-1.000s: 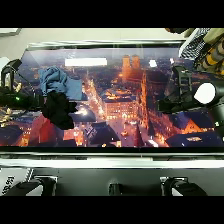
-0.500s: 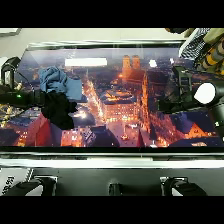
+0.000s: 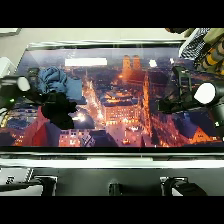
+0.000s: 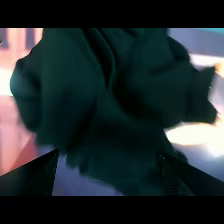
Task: Fold the clothes and pants, and hang the long-sleeved shirts on hangers.
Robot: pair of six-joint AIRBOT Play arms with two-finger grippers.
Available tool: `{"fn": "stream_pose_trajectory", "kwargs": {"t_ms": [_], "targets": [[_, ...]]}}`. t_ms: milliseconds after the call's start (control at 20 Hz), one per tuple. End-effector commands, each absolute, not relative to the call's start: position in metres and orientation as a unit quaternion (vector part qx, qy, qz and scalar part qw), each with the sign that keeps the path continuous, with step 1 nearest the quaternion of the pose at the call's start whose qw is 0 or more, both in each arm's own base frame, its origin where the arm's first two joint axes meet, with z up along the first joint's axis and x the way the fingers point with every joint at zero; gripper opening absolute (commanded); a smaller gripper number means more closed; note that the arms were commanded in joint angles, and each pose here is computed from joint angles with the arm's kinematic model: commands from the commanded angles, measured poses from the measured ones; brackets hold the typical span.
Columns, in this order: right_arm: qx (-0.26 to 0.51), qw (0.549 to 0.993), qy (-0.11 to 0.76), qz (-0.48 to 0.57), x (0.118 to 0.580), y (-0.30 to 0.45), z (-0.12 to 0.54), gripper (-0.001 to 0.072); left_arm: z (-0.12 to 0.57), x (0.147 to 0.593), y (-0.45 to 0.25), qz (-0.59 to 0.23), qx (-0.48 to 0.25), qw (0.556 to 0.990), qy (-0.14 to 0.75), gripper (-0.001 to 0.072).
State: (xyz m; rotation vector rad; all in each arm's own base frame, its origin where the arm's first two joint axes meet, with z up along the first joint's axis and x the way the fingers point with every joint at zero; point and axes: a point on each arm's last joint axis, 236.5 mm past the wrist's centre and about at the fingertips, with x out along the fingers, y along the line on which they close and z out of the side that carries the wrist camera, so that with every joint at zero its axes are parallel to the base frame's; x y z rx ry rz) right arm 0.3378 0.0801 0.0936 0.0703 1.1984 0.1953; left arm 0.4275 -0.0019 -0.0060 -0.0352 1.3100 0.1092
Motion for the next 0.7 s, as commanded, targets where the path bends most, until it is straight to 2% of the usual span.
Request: {"fn": "stream_pose_trajectory", "kwargs": {"t_ms": [0, 100, 150, 200, 250, 300, 350, 400, 500, 650], "targets": [[0.033, 0.820, 0.564, 0.092, 0.337, 0.080, 0.094, 0.0030, -0.069, 0.438, 0.002, 0.066, -0.017, 0.766, 0.639, 0.0720], [0.033, 0.820, 0.564, 0.092, 0.337, 0.080, 0.094, 0.0030, -0.083, 0.438, 0.000, 0.065, -0.019, 0.758, 0.649, 0.0715], [0.033, 0.820, 0.564, 0.092, 0.337, 0.080, 0.094, 0.0030, -0.084, 0.439, -0.003, 0.062, -0.024, 0.758, 0.649, 0.0521], [0.033, 0.820, 0.564, 0.092, 0.337, 0.080, 0.094, 0.0031, -0.080, 0.440, -0.005, 0.058, -0.027, 0.761, 0.646, 0.0171], [0.033, 0.820, 0.564, 0.092, 0.337, 0.080, 0.094, 0.0032, -0.073, 0.441, -0.007, 0.053, -0.028, 0.762, 0.645, 0.0027], [0.032, 0.817, 0.568, 0.092, 0.335, 0.080, 0.093, 0.0056, -0.063, 0.440, -0.009, 0.050, -0.030, 0.761, 0.646, 0.0016], [0.031, 0.813, 0.574, 0.092, 0.331, 0.080, 0.092, 0.0181, -0.048, 0.437, -0.012, 0.047, -0.037, 0.758, 0.649, 0.0016], [0.031, 0.810, 0.579, 0.086, 0.329, 0.077, 0.091, 0.0235, -0.030, 0.435, -0.019, 0.040, -0.048, 0.758, 0.649, 0.0016], [0.041, 0.807, 0.587, 0.054, 0.327, 0.068, 0.088, 0.0237, 0.017, 0.431, -0.051, -0.009, -0.079, 0.770, 0.633, 0.0016], [0.037, 0.793, 0.609, 0.005, 0.316, 0.048, 0.083, 0.0246, 0.097, 0.424, -0.142, -0.147, -0.140, 0.796, 0.570, 0.0016]]}}
